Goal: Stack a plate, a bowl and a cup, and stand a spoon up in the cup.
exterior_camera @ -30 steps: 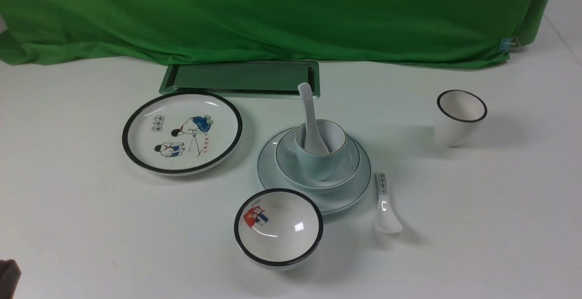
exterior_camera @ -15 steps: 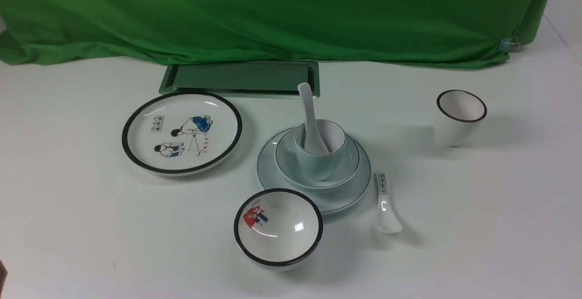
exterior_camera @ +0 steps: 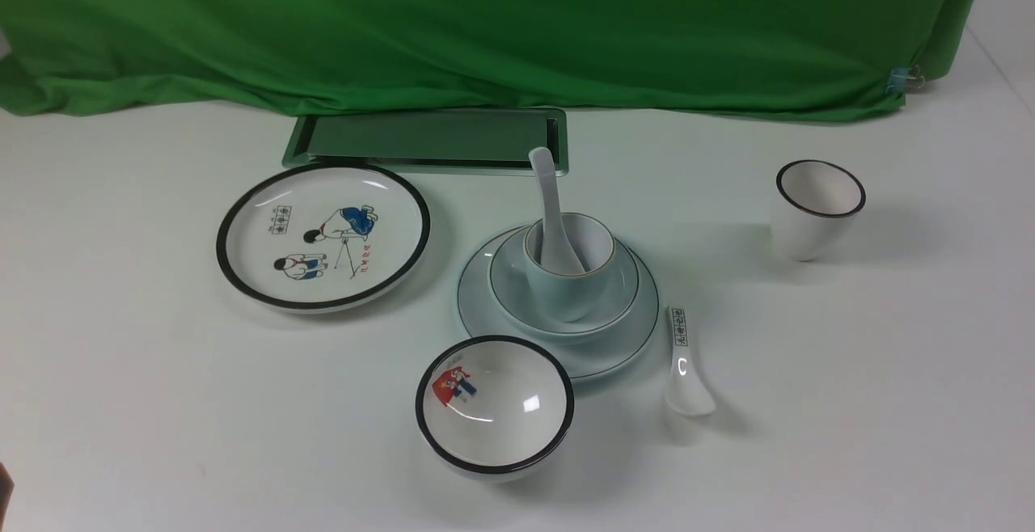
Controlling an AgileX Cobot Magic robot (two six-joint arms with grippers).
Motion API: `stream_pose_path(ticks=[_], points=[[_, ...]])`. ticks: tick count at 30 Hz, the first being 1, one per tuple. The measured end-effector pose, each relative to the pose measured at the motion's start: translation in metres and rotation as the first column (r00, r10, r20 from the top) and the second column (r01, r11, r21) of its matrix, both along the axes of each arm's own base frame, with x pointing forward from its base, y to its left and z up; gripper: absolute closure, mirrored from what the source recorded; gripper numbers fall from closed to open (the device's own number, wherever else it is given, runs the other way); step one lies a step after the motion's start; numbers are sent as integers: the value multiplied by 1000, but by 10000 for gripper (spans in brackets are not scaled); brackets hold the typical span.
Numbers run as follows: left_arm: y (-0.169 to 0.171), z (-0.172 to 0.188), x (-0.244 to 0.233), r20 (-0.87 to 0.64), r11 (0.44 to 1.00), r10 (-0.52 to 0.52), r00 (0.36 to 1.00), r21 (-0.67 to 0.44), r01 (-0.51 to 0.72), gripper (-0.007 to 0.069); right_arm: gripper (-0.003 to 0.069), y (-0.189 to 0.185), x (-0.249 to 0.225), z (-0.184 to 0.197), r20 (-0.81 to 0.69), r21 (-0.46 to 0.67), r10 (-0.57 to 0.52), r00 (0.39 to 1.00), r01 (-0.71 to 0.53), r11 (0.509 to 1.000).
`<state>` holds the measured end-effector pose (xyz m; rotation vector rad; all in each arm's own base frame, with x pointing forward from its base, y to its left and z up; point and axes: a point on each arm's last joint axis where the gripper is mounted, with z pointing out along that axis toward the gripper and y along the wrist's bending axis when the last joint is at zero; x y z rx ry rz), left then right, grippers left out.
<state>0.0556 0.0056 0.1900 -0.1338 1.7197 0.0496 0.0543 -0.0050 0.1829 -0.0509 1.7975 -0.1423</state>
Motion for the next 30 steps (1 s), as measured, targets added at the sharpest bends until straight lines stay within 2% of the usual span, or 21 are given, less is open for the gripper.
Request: stream_pose_path(ticks=[30], points=[[1, 0, 0, -3, 999, 4, 1000, 45, -4, 657, 417, 0, 0, 0, 0, 1, 0, 1000, 0, 1000]])
